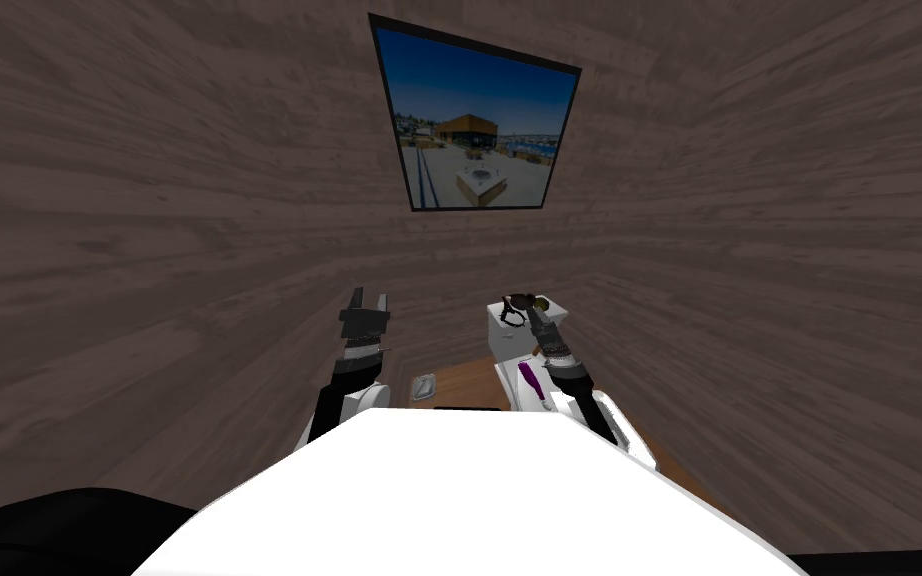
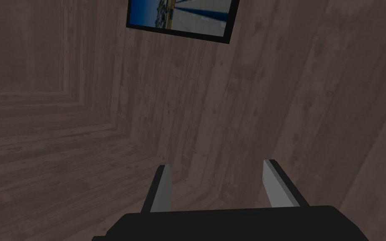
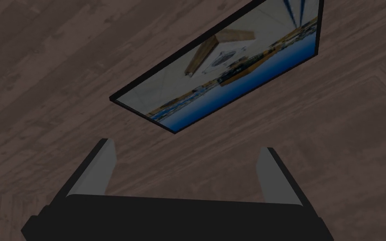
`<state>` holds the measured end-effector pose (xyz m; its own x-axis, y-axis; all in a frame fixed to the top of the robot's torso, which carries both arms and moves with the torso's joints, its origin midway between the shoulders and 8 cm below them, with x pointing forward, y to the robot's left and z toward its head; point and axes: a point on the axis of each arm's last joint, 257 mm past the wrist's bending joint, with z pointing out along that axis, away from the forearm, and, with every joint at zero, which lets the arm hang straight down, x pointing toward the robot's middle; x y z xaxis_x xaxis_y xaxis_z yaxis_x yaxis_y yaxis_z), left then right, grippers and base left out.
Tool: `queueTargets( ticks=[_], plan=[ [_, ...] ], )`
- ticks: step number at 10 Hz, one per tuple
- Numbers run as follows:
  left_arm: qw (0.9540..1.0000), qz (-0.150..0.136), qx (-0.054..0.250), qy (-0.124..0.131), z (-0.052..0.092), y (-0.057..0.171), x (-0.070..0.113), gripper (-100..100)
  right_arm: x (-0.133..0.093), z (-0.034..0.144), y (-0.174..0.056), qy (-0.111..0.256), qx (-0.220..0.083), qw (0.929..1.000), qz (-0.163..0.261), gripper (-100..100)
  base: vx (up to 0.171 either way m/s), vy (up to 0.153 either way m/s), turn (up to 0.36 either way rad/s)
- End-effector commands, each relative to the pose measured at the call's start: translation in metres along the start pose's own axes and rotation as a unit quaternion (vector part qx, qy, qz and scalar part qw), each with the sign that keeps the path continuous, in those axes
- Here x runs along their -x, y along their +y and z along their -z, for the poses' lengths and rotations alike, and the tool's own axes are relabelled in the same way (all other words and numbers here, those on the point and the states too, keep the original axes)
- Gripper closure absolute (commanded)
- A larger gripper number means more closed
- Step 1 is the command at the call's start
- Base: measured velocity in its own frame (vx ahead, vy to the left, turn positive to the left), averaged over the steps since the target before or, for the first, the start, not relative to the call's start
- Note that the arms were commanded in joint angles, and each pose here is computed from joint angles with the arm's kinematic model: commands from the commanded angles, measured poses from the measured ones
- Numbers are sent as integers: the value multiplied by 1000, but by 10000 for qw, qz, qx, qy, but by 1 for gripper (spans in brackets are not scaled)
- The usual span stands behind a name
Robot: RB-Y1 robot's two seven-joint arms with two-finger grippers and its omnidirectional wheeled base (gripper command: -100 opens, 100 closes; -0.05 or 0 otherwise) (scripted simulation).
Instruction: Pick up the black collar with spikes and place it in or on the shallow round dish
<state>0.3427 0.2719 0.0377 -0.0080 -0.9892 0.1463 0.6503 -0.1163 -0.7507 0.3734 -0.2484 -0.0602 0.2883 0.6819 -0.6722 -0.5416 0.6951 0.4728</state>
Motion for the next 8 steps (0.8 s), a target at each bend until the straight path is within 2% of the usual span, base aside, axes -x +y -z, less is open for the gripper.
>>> queueTargets(
  ticks=[1, 2, 3, 4, 5, 7, 8],
  plan=[
    [10000, 0, 0, 0, 0, 0, 0, 0, -5, 1, -3, 88, 6, 9993, 355, -100, -19, -10, 0],
    [10000, 0, 0, 0, 0, 0, 0, 0, -5, 1, -3, 88, 7, 9990, 428, -100, -8, -3, 0],
    [10000, 0, 0, 0, 0, 0, 0, 0, -14, 4, -11, 269, 18, 9962, 828, -100, -16, -6, -2],
    [10000, 0, 0, 0, 0, 0, 0, 0, -14, 4, -11, 269, 21, 9950, 960, -100, -16, -8, 1],
    [10000, 0, 0, 0, 0, 0, 0, 0, -23, 7, -19, 439, 28, 9905, 1303, -100, -23, -14, 0],
    [10000, 0, 0, 0, 0, 0, 0, 0, -23, 7, -19, 453, 45, 9871, 1534, -100, -15, -10, 1],
    [10000, 0, 0, 0, 0, 0, 0, 0, -32, 10, -28, 637, 64, 9792, 1925, -100, -13, -12, 1]
  ],
)
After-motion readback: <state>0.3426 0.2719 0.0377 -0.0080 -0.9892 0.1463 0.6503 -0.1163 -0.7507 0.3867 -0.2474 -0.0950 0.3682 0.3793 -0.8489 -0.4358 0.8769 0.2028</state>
